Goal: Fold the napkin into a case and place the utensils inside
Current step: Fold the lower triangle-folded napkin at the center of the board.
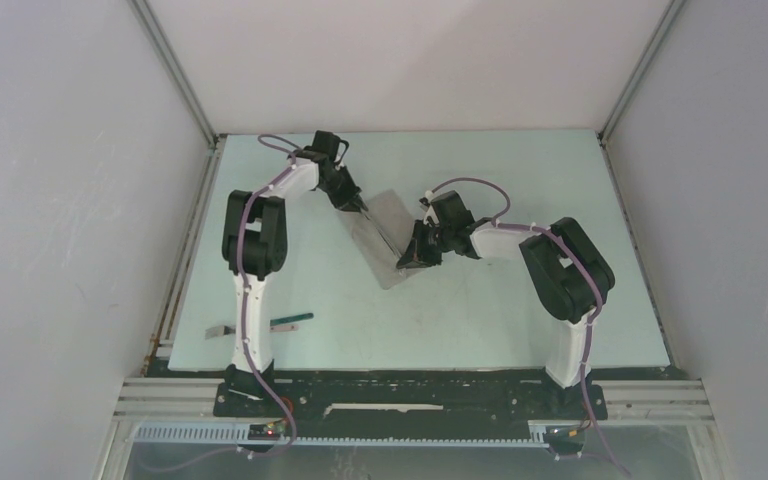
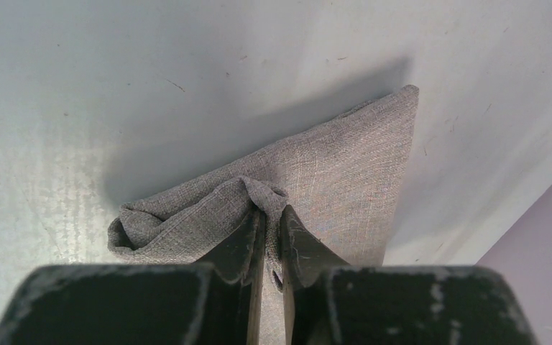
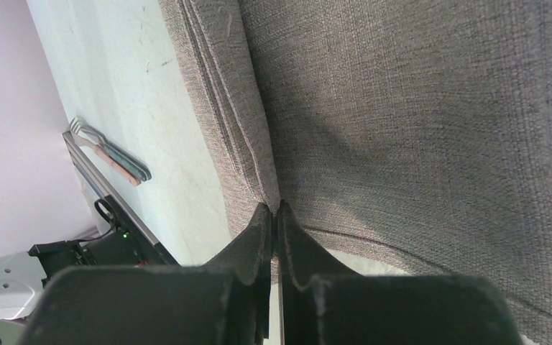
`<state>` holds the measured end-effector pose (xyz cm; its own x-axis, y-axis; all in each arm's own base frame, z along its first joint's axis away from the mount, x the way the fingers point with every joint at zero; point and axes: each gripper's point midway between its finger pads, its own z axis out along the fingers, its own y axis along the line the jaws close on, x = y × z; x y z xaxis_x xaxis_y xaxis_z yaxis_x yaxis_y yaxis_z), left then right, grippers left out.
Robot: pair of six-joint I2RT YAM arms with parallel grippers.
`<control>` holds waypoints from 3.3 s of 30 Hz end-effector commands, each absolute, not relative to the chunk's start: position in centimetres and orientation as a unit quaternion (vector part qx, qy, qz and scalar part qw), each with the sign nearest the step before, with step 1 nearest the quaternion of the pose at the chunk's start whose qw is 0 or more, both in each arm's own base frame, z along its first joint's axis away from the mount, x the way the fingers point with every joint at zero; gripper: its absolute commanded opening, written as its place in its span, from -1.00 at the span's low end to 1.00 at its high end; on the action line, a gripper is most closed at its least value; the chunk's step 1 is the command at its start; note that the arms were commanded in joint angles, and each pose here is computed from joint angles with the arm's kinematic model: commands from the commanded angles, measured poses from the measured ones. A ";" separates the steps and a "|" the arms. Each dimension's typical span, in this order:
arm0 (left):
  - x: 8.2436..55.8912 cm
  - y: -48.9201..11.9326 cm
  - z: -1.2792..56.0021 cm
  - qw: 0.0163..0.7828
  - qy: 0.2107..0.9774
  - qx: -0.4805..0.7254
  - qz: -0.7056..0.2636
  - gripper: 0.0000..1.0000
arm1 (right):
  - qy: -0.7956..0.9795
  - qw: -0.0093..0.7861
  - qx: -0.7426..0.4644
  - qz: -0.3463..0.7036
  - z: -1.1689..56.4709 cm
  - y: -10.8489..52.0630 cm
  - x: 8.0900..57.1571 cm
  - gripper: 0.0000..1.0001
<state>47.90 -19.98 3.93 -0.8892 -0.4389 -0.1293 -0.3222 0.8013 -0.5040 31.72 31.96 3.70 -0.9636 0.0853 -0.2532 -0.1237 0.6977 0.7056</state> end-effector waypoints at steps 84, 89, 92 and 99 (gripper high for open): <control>50.1 -18.6 4.5 0.170 0.867 -0.228 -0.408 -0.99 | 0.893 0.157 -0.055 0.418 6.9 35.2 31.2 0.11; 50.0 -18.7 4.1 0.167 0.870 -0.223 -0.407 -0.99 | 0.859 0.129 -0.051 0.492 8.6 36.9 30.2 0.07; 49.8 -19.0 3.8 0.162 0.871 -0.222 -0.408 -0.99 | 0.852 0.111 -0.054 0.508 8.2 37.7 29.7 -0.07; 49.7 -19.0 3.2 0.158 0.873 -0.223 -0.404 -0.98 | 0.844 0.129 -0.044 0.519 8.6 36.5 30.8 0.03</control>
<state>49.09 -18.28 2.94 -0.8440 -0.5302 -0.0806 -0.2907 0.5785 -0.7621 29.85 36.75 6.83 -0.9726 0.0380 -0.2292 -0.1779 0.5125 0.8401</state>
